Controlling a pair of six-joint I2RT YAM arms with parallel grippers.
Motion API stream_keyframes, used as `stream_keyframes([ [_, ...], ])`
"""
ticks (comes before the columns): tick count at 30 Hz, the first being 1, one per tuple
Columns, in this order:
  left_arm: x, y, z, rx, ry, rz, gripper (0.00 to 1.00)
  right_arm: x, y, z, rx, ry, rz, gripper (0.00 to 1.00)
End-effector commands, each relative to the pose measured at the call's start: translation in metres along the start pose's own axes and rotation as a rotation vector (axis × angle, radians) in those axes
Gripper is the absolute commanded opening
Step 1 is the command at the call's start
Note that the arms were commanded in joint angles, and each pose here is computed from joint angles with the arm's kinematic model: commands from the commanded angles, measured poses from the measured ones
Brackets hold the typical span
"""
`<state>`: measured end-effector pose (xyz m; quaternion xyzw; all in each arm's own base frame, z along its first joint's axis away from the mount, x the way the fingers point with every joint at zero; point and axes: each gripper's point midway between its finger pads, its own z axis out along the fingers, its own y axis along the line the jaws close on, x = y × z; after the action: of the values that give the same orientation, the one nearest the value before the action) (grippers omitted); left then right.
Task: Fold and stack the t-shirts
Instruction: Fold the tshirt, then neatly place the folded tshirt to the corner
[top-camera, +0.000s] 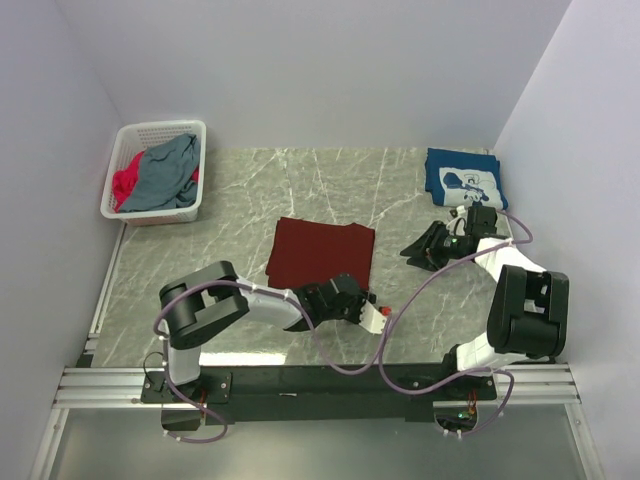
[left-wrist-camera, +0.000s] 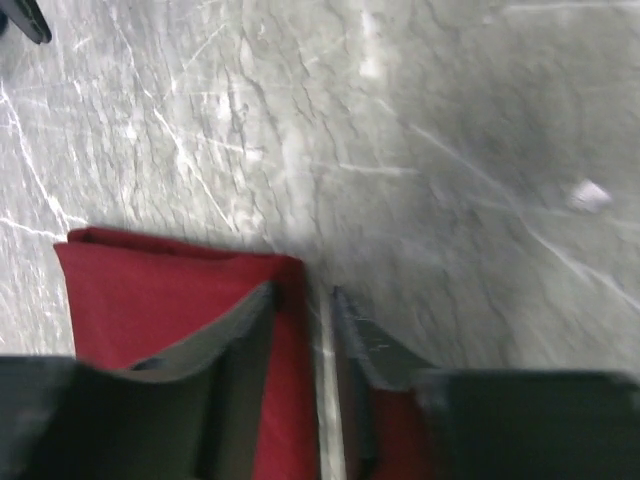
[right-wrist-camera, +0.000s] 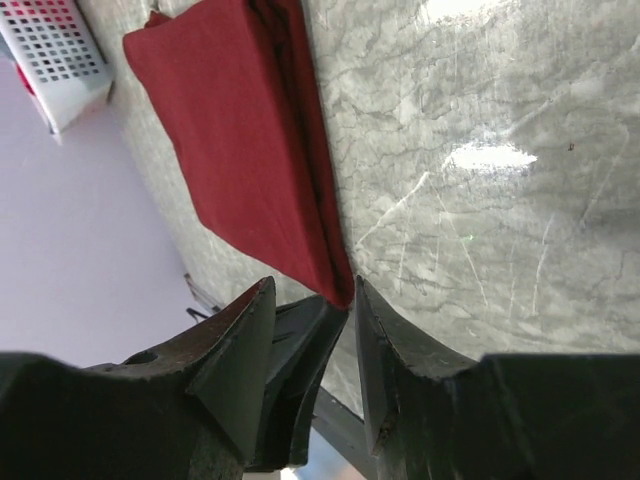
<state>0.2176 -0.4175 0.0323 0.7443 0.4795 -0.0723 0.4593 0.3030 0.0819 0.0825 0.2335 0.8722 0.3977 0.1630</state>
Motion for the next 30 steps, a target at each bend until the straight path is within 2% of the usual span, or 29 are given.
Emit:
stream_keyframes([
  [1,0.001,0.012,0.012,-0.031,0.007,0.041,0.32,-0.008,0.007,0.000,-0.053,-0.010,0.001,0.45],
  [3,0.006,0.018,0.018,-0.034,0.022,0.019,0.26,-0.009,0.006,0.001,-0.056,-0.016,-0.002,0.45],
  [4,0.010,0.024,0.019,-0.038,0.026,0.000,0.18,-0.007,0.005,0.002,-0.059,-0.013,0.003,0.45],
  [6,0.009,0.034,0.019,-0.022,0.020,-0.042,0.11,-0.009,0.003,0.005,-0.064,-0.020,0.001,0.48],
  [7,0.010,0.041,0.017,-0.022,0.013,-0.064,0.01,-0.009,-0.001,0.008,-0.061,-0.015,0.013,0.50],
  [9,-0.003,0.050,0.010,-0.002,-0.044,-0.115,0.00,-0.017,0.000,0.013,-0.073,-0.028,0.014,0.57],
  [14,-0.027,0.070,-0.013,-0.008,-0.142,-0.191,0.00,-0.032,0.000,0.029,-0.104,-0.053,0.082,0.59],
  [16,-0.035,0.080,-0.021,-0.018,-0.170,-0.216,0.00,-0.030,0.001,0.037,-0.110,-0.045,0.103,0.64],
  [22,-0.046,0.088,-0.027,-0.010,-0.196,-0.265,0.00,-0.010,0.007,0.059,-0.126,-0.034,0.178,0.68],
  [26,-0.044,0.088,-0.023,-0.006,-0.183,-0.258,0.00,-0.005,0.025,0.072,-0.147,-0.055,0.178,0.81],
  [30,-0.045,0.092,-0.023,-0.014,-0.189,-0.262,0.00,0.001,0.035,0.084,-0.154,-0.077,0.185,0.82],
])
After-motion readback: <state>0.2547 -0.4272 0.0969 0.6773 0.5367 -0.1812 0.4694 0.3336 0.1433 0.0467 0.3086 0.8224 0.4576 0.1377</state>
